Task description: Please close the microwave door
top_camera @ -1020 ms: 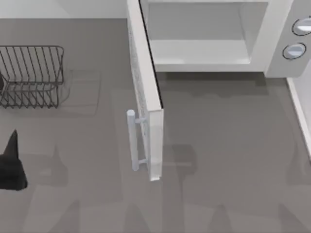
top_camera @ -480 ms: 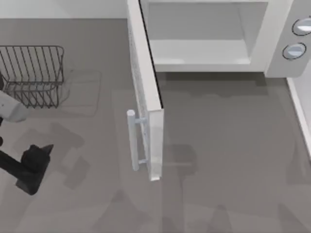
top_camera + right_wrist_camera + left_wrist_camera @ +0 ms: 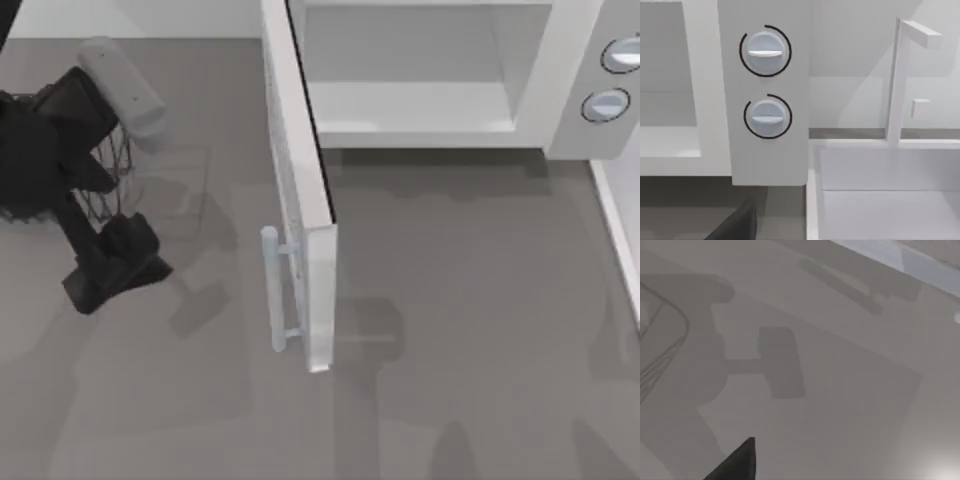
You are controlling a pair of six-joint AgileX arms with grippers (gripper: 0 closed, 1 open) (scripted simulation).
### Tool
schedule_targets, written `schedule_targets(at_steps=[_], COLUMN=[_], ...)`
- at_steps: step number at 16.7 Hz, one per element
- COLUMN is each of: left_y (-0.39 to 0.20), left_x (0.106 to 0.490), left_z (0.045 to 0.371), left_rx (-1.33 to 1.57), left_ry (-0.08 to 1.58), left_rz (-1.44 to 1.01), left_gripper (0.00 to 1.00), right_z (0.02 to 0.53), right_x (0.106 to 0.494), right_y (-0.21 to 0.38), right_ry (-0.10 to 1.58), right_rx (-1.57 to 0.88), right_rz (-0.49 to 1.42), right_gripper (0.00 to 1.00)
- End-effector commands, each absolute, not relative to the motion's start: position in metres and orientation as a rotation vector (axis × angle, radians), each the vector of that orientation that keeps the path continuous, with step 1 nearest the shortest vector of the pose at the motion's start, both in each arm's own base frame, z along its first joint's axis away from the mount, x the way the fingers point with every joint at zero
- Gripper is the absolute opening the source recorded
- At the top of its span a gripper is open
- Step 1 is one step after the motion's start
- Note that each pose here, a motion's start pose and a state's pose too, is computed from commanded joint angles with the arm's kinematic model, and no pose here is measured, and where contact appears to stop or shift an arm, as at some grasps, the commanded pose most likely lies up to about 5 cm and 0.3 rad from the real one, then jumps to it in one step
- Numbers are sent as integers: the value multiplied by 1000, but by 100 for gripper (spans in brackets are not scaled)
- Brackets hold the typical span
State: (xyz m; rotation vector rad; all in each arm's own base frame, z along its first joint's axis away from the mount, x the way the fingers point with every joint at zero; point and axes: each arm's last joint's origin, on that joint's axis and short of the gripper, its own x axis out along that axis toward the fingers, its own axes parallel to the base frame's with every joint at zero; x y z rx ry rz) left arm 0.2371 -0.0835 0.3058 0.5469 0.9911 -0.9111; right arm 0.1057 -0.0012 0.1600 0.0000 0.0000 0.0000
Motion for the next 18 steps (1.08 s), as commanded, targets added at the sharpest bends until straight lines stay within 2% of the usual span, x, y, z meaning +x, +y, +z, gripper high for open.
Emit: schedule_targets(at_steps=[4, 8, 12, 18], left_y=[-110, -129, -138, -139], left_x=[277, 303, 314, 316], left_z=[331, 356, 374, 376], left_rx=[622, 684, 723, 728], left_ry=[1012, 944, 868, 856], left_rz=[-1090, -1209, -1265, -1272], left_gripper=[100, 100, 100, 100], right_z=[160, 160, 160, 160], right_x=[106, 106, 106, 106], right_y=[-1, -1, -1, -1], right_ry=[0, 0, 0, 0], right_rx=[0, 0, 0, 0], right_rz=[0, 0, 0, 0], right_gripper=[100, 100, 100, 100])
